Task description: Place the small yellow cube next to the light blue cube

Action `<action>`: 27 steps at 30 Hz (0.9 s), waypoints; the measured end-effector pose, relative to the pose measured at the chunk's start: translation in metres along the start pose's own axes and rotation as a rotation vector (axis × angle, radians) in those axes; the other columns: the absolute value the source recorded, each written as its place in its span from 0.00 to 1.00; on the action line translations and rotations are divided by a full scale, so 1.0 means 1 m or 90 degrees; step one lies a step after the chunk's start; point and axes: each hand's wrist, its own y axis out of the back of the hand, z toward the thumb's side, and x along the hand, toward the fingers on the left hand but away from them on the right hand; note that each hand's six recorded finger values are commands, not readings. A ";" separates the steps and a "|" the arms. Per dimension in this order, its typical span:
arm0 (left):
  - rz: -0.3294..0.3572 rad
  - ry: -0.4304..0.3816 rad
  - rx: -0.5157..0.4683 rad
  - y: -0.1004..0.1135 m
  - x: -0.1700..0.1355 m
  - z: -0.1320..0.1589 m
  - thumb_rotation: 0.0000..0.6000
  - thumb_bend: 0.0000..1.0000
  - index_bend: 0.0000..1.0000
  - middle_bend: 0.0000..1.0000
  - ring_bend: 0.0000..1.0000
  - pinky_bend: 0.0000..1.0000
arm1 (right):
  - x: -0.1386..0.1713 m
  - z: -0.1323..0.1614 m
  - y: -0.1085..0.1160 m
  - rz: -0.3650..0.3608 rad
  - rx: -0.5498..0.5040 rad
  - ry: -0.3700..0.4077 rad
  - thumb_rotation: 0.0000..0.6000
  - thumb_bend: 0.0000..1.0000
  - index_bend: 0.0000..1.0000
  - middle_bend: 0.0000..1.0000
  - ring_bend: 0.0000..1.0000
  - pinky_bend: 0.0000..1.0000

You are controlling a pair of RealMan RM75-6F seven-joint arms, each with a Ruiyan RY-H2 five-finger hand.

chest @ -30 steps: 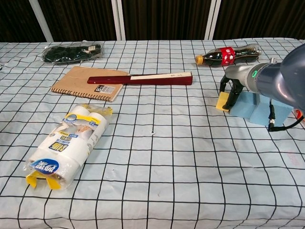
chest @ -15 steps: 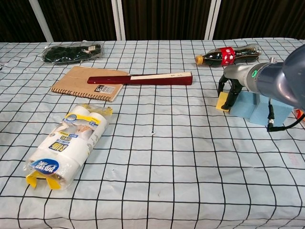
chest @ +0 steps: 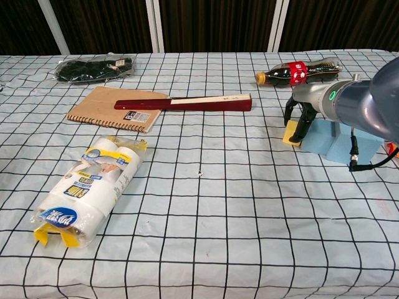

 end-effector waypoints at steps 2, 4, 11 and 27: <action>0.000 0.000 0.000 0.000 0.000 0.000 1.00 0.04 0.20 0.06 0.00 0.00 | 0.001 0.001 0.000 0.000 -0.002 0.003 1.00 0.24 0.32 0.00 0.00 0.09; 0.000 0.000 0.000 0.000 0.000 0.000 1.00 0.04 0.20 0.06 0.00 0.00 | 0.002 0.004 0.002 -0.002 -0.003 0.009 1.00 0.24 0.32 0.00 0.00 0.09; 0.000 -0.001 -0.001 0.000 0.000 0.000 1.00 0.04 0.20 0.06 0.00 0.00 | 0.009 0.012 0.005 -0.011 -0.002 0.030 1.00 0.24 0.32 0.00 0.00 0.09; -0.001 0.000 -0.001 0.000 0.000 0.000 1.00 0.04 0.20 0.06 0.00 0.00 | 0.013 0.012 -0.005 -0.006 0.025 0.038 1.00 0.24 0.32 0.00 0.00 0.09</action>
